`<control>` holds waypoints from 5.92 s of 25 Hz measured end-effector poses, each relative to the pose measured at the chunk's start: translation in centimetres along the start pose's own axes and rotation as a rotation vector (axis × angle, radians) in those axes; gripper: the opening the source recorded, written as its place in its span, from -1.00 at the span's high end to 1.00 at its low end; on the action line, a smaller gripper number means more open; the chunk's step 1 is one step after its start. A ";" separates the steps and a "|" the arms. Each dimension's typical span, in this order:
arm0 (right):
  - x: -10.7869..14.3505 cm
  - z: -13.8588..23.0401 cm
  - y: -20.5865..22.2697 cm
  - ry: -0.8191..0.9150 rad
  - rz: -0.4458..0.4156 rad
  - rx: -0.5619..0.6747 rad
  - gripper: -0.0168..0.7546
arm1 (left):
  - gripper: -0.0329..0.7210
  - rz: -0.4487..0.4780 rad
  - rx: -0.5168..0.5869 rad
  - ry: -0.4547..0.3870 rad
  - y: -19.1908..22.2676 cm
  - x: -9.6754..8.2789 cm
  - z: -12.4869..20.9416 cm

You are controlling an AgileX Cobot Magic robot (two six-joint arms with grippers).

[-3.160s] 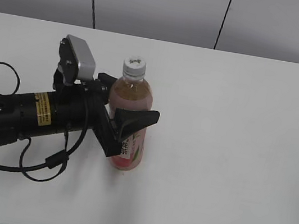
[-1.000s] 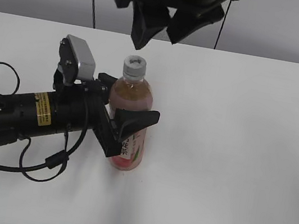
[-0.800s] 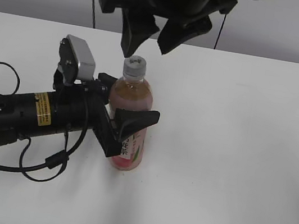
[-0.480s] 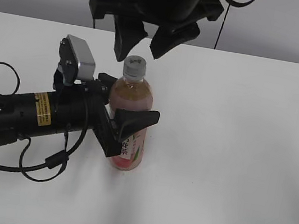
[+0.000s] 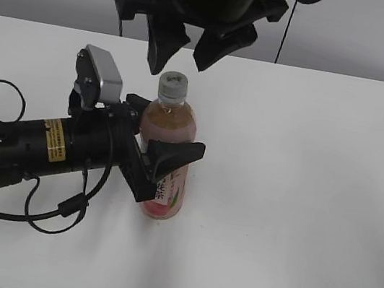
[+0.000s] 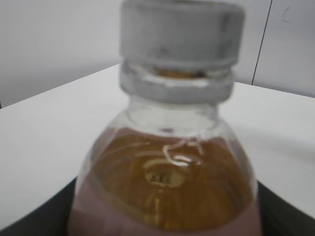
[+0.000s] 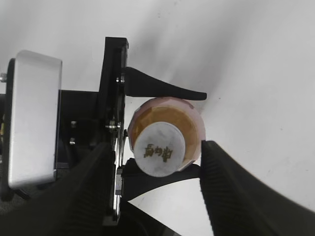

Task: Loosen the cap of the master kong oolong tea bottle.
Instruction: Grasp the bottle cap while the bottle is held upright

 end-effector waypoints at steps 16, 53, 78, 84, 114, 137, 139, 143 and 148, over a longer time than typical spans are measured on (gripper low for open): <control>-0.1 0.4 3.0 0.005 -0.006 0.065 0.02 | -0.27 0.000 0.000 0.000 0.0 0.0 0.0; 0.4 0.6 2.8 -2.087 -0.098 0.006 0.23 | -0.27 0.007 0.000 0.009 0.0 -0.1 0.0; -0.2 -0.3 -1.1 -0.299 0.016 -0.024 -0.55 | -0.27 0.008 0.001 0.006 0.0 -0.1 0.0; 0.4 -0.4 -1.6 0.014 -0.018 -0.038 -0.54 | -0.27 0.006 0.000 0.005 0.0 -0.1 0.0; -0.3 0.8 1.9 0.074 0.010 0.058 -0.26 | -0.27 0.006 0.000 0.004 0.0 -0.1 0.0; -0.1 0.7 3.3 0.031 -0.007 0.089 0.21 | -0.27 0.006 0.000 0.003 0.0 -0.1 0.0; -0.2 0.4 3.1 0.003 -0.004 0.086 0.21 | -0.27 0.004 -0.005 0.000 0.0 -0.1 -0.1; -0.2 -0.2 2.7 -0.067 -0.006 0.068 0.21 | -0.27 -0.004 -0.030 -0.006 0.0 0.1 -0.6; 0.0 -0.3 2.6 -0.131 -0.023 0.061 0.21 | -0.27 -0.004 -0.036 -0.007 0.0 0.1 -0.7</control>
Point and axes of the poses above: a point on each arm's last joint axis where the gripper is mounted, y pointing out along that axis toward the gripper, x along the wrist's bending axis when the last joint is at zero, z = x × y, the point moved 8 cm from there along y, pointing out along that axis toward the gripper, and after that the axes turned 14 degrees about -y, right-handed, at the moved point
